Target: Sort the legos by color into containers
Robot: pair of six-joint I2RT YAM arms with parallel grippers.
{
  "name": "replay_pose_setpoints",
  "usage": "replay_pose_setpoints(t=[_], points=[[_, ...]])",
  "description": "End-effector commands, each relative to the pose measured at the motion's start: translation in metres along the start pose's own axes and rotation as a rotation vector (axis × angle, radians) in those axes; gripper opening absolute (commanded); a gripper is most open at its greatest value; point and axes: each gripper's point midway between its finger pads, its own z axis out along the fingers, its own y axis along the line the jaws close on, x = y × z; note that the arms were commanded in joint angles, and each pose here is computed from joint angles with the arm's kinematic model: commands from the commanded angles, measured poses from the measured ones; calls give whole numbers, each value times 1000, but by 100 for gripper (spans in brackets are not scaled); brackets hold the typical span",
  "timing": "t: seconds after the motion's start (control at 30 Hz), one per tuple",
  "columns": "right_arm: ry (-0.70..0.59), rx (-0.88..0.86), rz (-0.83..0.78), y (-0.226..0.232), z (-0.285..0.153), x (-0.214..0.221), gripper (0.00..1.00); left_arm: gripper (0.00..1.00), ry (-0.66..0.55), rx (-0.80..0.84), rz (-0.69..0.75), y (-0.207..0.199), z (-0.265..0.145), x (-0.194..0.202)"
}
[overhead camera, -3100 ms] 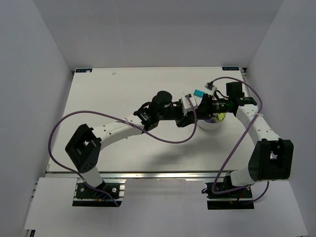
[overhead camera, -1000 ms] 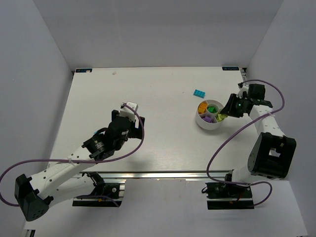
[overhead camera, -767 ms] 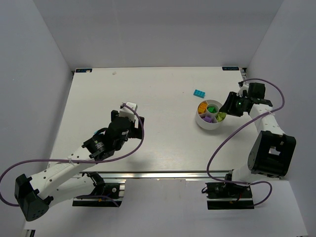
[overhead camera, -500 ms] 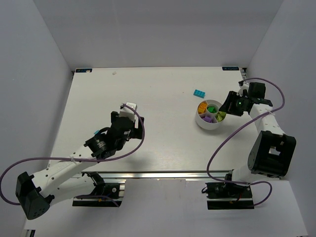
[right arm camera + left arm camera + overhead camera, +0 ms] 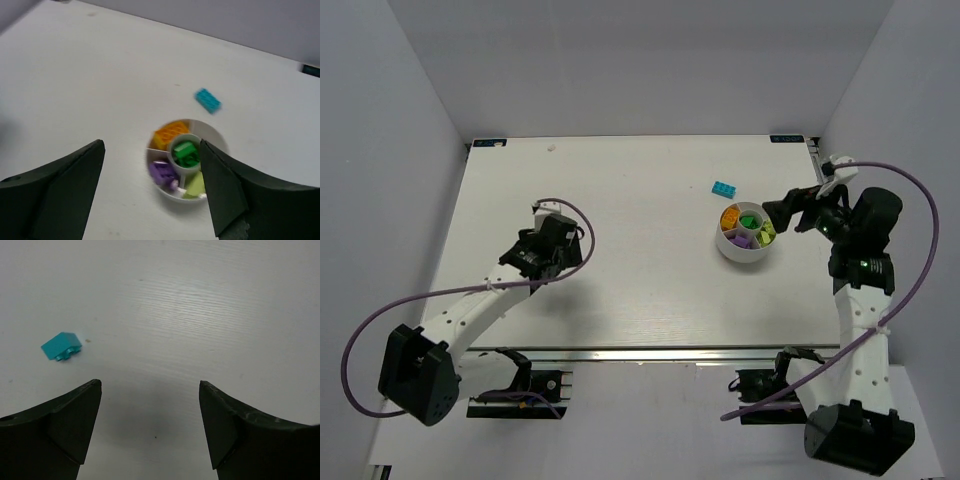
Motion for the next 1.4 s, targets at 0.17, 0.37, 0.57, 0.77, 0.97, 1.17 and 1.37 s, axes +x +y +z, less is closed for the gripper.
replay_pose_setpoints(t=[0.17,0.37,0.57,0.77,0.97,1.17,1.37], points=[[64,-512,92,76,-7,31,16,93,103,-259,-351,57,5,-10],[63,-509,68,78,-9,32,21,98,163,-437,-504,89,9,9],[44,-487,43,77,-11,30,27,98,243,-434,-556,90,40,20],[51,-482,48,76,-11,32,29,94,296,-468,-548,100,67,27],[61,-475,61,73,-9,36,29,86,336,-471,-559,105,85,37],[69,-466,71,69,-7,39,29,74,338,-470,-564,111,95,35],[75,-447,84,63,-6,41,29,52,353,-480,-575,122,99,36]])
